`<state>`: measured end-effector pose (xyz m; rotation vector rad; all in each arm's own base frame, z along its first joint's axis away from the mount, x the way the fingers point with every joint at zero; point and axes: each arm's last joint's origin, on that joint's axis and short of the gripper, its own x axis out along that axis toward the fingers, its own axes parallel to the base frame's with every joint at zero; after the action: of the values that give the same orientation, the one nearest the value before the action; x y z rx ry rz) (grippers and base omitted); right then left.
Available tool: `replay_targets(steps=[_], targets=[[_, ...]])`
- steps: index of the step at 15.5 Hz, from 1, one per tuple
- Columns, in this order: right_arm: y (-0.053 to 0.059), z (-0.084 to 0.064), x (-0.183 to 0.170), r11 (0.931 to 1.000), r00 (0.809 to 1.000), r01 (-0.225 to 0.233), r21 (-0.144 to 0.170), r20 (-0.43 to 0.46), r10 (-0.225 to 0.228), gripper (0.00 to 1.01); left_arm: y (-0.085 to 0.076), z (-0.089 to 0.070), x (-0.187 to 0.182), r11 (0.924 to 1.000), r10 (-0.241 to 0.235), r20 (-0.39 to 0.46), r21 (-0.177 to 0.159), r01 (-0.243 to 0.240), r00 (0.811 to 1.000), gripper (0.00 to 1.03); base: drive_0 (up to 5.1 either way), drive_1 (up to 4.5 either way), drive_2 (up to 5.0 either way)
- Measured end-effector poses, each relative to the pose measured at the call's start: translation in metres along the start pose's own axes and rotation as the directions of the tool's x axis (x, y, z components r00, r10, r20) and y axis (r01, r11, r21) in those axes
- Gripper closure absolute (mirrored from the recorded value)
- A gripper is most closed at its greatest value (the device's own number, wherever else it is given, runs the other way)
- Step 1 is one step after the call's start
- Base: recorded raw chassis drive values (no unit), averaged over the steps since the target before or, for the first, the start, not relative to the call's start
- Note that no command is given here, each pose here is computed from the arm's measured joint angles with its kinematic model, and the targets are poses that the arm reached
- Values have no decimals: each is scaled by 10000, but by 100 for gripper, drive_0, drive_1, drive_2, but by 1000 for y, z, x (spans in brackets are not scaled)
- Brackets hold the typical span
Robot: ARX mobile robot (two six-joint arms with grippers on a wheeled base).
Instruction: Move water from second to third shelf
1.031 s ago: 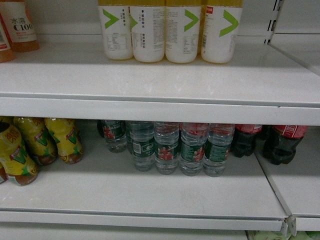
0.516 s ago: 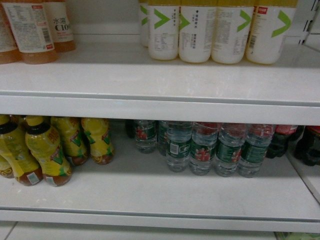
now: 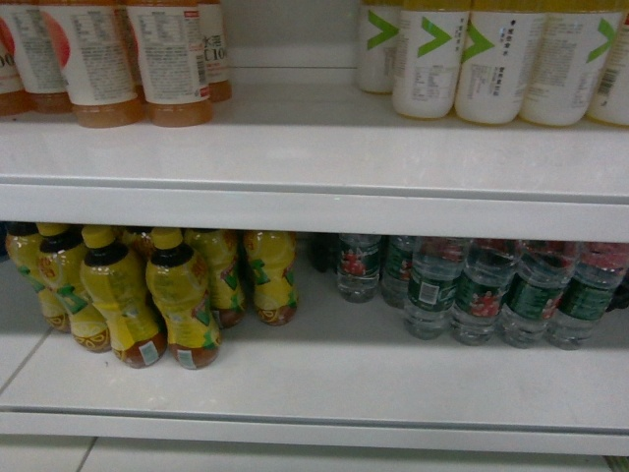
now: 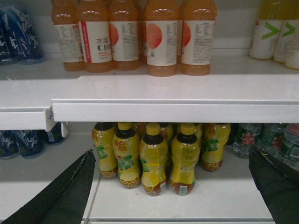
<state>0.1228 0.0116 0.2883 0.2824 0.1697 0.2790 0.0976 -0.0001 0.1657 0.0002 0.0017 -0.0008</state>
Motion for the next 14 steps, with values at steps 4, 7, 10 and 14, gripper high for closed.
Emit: replay_targets(steps=[4, 7, 10, 14], targets=[[0, 0, 0, 10000, 10000, -7, -7, 25, 7, 60, 0, 0, 0, 10000, 0, 8, 0, 0, 10000, 5, -428, 204, 204], [0, 0, 0, 10000, 10000, -5, -5, 18, 5, 60, 0, 0, 0, 10000, 4, 0, 0, -4, 10000, 5, -422, 209, 209], [0, 0, 0, 10000, 10000, -2, -2, 7, 2, 60, 0, 0, 0, 10000, 4, -4, 0, -4, 10000, 5, -430, 203, 203], [0, 0, 0, 10000, 10000, -9, -9, 32, 9, 60, 0, 0, 0, 10000, 4, 4, 0, -4, 10000, 5, -427, 210, 210]])
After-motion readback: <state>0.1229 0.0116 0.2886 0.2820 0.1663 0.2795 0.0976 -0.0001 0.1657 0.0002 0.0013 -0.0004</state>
